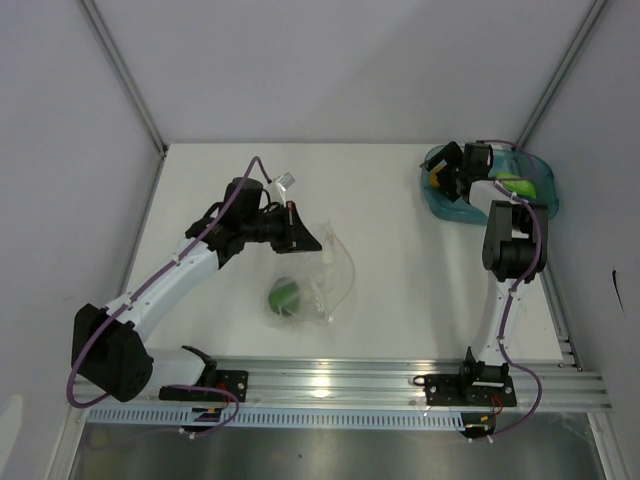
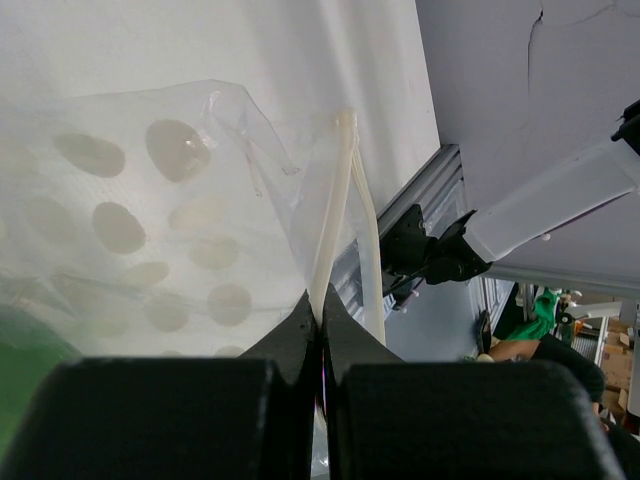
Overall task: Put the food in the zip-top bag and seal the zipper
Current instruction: Pick up the fake vegetable from the bin.
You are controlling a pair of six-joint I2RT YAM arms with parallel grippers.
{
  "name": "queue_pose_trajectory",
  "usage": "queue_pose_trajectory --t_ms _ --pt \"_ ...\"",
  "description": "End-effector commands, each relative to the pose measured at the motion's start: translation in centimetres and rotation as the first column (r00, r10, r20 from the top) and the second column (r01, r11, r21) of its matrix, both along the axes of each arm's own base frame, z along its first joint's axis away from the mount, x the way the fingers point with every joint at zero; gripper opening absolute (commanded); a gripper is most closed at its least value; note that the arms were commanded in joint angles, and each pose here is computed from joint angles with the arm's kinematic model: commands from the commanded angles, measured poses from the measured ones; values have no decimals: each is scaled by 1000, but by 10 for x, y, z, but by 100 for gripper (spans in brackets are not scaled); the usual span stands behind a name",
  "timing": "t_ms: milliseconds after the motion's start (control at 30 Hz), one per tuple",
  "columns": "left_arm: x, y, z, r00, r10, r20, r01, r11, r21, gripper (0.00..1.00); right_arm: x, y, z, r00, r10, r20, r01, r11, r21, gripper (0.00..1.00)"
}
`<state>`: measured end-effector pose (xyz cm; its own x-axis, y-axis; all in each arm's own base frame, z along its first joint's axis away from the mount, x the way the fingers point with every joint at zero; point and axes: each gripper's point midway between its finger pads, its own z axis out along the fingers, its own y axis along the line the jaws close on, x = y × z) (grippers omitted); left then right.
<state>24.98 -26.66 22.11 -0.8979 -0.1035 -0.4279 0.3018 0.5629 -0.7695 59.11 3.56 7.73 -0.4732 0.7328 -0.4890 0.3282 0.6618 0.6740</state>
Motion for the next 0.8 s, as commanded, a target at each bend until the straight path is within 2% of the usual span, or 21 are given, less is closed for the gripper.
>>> queue_pose_trajectory --t_ms 0,433,567,767 --pt "2 -5 12 1000 -18 20 19 999 -35 1 5 6 44 990 60 124 -56 998 -36 99" --pt "-2 -2 13 1000 -14 28 15 999 -36 1 -13 -39 77 984 -115 133 124 990 -62 99" --pt "-3 -2 11 1000 -16 22 16 999 -34 1 -18 -57 60 977 -203 62 207 976 -64 99" --pt "-4 -1 13 1000 -14 28 15 999 -34 1 -9 -62 44 974 -226 28 227 973 -47 99"
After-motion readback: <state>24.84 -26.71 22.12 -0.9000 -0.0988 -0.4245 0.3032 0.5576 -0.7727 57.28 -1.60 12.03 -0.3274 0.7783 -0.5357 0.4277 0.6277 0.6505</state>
